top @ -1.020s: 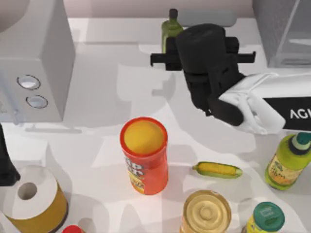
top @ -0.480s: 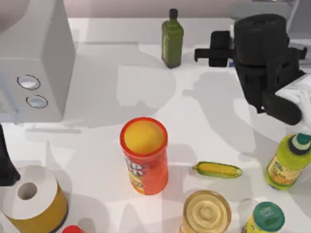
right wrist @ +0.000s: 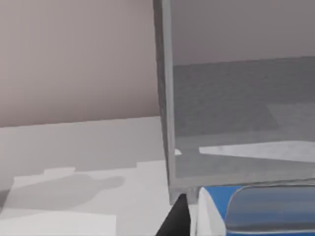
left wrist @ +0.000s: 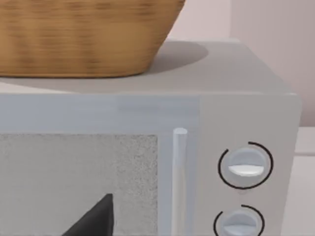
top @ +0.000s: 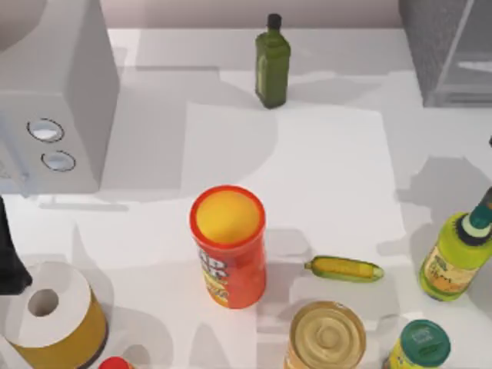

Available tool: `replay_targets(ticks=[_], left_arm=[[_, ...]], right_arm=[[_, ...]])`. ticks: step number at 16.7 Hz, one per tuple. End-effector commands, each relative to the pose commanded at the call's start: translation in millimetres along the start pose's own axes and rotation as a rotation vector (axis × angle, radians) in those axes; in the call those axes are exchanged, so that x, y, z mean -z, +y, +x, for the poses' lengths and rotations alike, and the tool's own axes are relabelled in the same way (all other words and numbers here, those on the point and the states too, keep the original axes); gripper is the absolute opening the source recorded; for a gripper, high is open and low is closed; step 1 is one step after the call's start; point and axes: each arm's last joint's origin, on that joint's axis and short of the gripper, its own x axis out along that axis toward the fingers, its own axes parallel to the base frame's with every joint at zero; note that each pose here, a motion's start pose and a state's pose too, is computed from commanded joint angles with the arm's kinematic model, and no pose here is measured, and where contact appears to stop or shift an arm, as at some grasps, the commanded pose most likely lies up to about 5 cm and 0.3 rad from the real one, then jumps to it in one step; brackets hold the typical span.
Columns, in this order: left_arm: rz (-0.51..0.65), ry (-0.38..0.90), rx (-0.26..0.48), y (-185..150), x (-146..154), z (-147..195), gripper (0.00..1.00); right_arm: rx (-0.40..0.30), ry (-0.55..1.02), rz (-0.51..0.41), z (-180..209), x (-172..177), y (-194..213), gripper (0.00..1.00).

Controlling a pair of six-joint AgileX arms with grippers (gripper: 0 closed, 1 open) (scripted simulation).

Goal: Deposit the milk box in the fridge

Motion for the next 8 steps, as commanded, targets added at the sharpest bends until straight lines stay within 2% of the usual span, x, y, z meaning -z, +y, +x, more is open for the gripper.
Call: replay_targets(ticks=[4, 8], left_arm=[[0.000, 0.000, 0.000, 0.0, 0.0, 0.0, 1.00], [0.000, 0.000, 0.000, 0.0, 0.0, 0.0, 1.00]], right_arm=[[-0.031, -0.120, -0.001, -51.7, 34.3, -39.1, 0.00], [-0.053, -0.196, -0.031, -68.7, 76.5, -56.1, 0.00]])
